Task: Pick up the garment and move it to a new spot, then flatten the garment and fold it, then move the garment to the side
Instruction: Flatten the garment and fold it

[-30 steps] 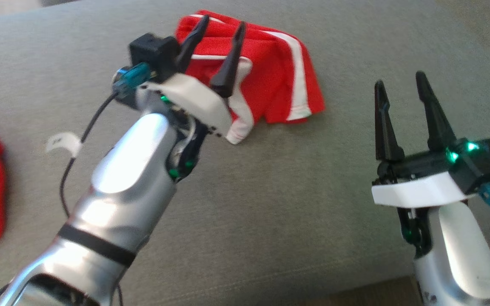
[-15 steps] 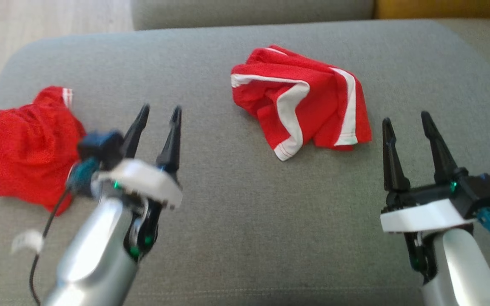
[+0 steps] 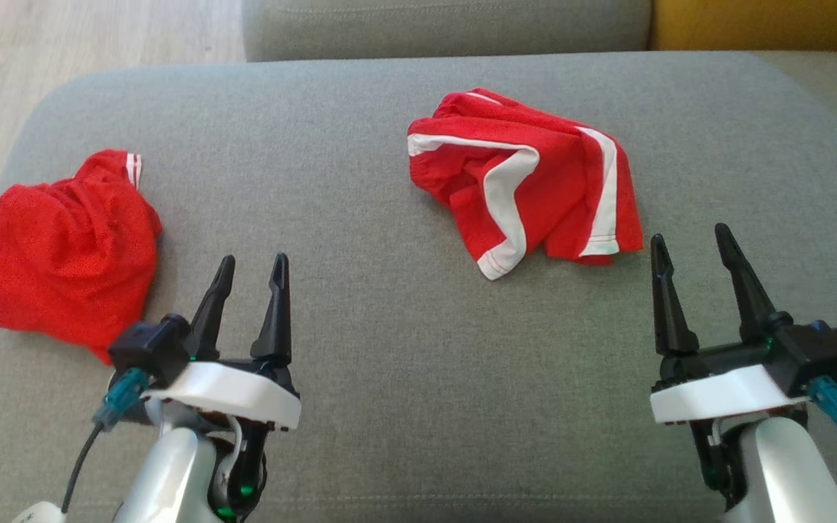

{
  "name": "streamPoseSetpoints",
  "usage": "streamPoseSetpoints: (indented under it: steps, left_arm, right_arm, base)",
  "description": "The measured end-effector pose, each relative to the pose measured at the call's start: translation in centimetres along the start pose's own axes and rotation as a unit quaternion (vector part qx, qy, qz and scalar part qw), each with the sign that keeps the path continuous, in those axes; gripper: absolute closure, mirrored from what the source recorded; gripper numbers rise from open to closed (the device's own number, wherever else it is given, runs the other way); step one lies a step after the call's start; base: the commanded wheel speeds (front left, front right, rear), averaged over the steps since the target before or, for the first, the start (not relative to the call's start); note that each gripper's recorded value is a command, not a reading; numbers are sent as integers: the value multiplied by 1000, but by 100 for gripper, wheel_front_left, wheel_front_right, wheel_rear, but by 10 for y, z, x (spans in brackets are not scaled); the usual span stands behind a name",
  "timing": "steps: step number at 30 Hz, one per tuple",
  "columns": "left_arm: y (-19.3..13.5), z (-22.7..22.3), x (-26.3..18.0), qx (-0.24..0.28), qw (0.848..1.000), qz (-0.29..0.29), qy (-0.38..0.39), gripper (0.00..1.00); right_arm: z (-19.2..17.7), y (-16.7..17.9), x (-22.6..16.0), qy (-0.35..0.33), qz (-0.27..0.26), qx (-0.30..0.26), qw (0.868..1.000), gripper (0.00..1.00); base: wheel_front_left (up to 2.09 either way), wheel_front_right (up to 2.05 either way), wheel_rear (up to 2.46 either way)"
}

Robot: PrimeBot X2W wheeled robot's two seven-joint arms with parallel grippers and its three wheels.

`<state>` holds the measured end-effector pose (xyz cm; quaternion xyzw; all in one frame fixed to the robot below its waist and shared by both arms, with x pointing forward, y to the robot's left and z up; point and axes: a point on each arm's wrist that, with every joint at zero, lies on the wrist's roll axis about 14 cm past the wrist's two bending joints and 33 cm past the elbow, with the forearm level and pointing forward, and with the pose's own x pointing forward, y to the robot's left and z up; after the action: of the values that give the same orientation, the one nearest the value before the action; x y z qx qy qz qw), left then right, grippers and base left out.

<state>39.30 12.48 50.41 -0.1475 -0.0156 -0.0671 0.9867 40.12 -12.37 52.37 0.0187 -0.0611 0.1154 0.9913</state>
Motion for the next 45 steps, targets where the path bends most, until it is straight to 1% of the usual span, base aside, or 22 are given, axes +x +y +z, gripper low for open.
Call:
streamPoseSetpoints:
  steps: [3,5,11,15,18,19,24,30,39,40,41,42,43,45]
  left_arm:
    - [1,-2,1,4,1000,-3,1,0]
    - [3,-5,4,1,1000,-3,4,0]
    - [13,-12,13,1,1000,1,12,0]
    - [22,-18,16,6,1000,10,21,0]
    - [29,-22,13,6,999,20,29,0]
    - [29,-22,13,6,999,20,29,0]
    - [37,-25,10,4,999,33,34,0]
    - [45,-21,8,4,999,46,29,0]
    - [50,-23,6,6,998,54,33,0]
    - [50,-24,6,6,998,54,34,0]
    - [50,-24,6,6,998,55,34,0]
    - [50,-24,6,6,998,54,35,0]
    - [49,-25,6,6,998,54,35,0]
    - [48,-26,7,6,998,52,36,0]
  right_arm:
    - [-6,5,3,12,8,2,1000,0]
    - [-16,17,6,30,26,9,999,0]
    - [-48,45,25,86,66,54,993,0]
    - [-80,59,32,140,82,84,983,0]
    - [-105,69,33,183,93,98,974,0]
    - [-105,69,33,183,93,98,974,0]
    - [-134,82,35,232,104,122,960,0]
    - [-151,94,41,258,110,150,948,0]
    - [-157,99,53,256,111,156,948,0]
    - [-157,99,54,254,111,156,948,47]
    - [-156,98,55,252,110,158,948,47]
    - [-155,98,57,249,108,160,949,83]
    - [-155,98,59,247,108,160,950,100]
    - [-154,98,60,246,111,156,950,100]
  base:
    - [0,0,0]
    - [0,0,0]
    - [0,0,0]
    - [0,0,0]
    - [0,0,0]
    - [0,0,0]
    - [0,0,0]
    - [0,0,0]
    - [0,0,0]
    - [0,0,0]
    - [0,0,0]
    - [0,0,0]
    - [0,0,0]
    - [0,0,0]
